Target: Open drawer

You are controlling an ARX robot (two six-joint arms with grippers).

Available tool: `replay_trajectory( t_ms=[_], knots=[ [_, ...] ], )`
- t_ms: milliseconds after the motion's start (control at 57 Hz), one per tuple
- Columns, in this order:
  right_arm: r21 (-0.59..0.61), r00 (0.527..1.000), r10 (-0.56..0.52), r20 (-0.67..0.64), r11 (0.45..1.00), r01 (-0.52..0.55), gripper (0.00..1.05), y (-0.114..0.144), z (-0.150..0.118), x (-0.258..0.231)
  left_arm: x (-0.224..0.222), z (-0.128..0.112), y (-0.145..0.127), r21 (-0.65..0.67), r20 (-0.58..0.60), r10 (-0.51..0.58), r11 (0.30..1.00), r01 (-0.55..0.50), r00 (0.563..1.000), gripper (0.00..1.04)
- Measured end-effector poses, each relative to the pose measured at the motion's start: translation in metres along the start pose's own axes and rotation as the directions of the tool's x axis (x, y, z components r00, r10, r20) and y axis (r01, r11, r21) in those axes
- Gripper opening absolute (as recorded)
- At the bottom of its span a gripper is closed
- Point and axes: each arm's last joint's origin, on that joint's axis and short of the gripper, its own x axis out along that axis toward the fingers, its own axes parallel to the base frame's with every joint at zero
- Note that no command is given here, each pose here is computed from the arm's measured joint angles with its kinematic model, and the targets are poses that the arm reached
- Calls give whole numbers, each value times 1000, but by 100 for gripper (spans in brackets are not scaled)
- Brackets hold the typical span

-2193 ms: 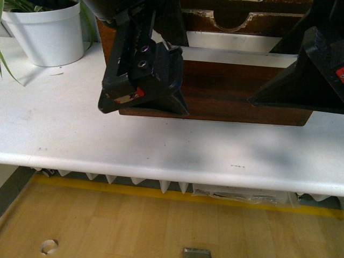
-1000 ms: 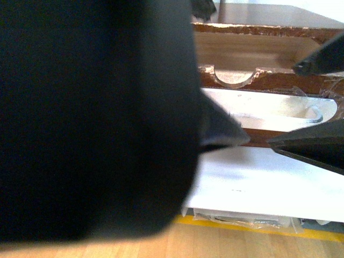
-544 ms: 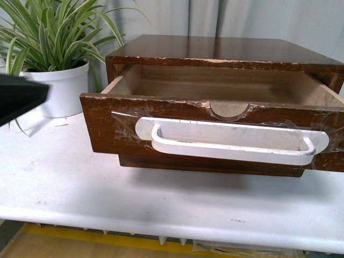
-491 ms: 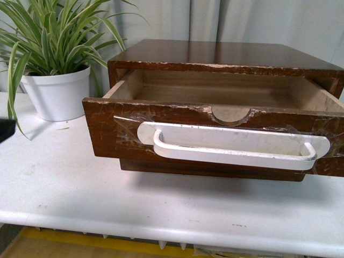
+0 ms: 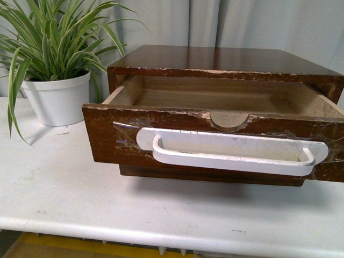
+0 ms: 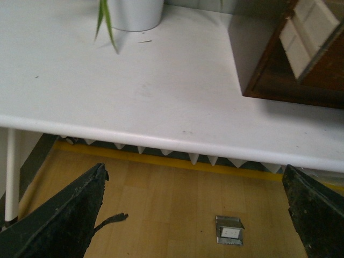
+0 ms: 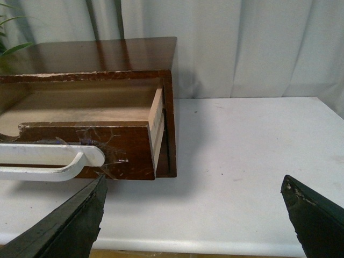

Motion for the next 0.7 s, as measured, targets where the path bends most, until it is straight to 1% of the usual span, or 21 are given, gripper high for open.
replay_trajectory(
  t_ms=[140,175,211,228,263,298,333,404,421,491,702],
  knots=[
    [10,1000,1,3,1000,-1,96,0,0,0,0,0,0,-8,3,-4,1000,4,1000,99],
    [3,1000,-9,21,1000,9,91,0,0,0,0,0,0,-4,16,-8,1000,8,1000,98],
    [-8,999,-13,38,1000,13,84,-1,-2,0,0,-3,0,21,105,-32,999,30,994,91],
    [-11,999,-15,41,1000,16,81,-2,-3,0,1,-6,0,31,154,-23,999,19,988,87],
    [-18,999,-15,42,1000,16,76,-2,-5,0,1,-11,-2,47,211,-10,999,0,978,82],
    [-25,999,6,40,1000,-5,68,-5,-7,0,0,-10,-6,58,260,-25,998,11,965,75],
    [-27,999,15,37,1000,-14,63,-7,-9,1,-2,-9,-9,68,278,-46,997,28,959,70],
    [-32,999,-10,40,999,11,51,-12,-12,0,-2,-9,-10,80,287,-63,996,41,956,57],
    [-32,999,-13,40,999,14,49,-13,-12,0,-2,-8,-10,79,287,-60,996,39,956,55],
    [-32,999,-28,39,999,29,36,-14,-14,1,-2,-8,-10,80,288,-53,996,31,956,43],
    [-35,999,-25,38,999,26,1,-14,-20,1,-2,-8,-10,84,288,-55,996,32,956,7]
  ],
)
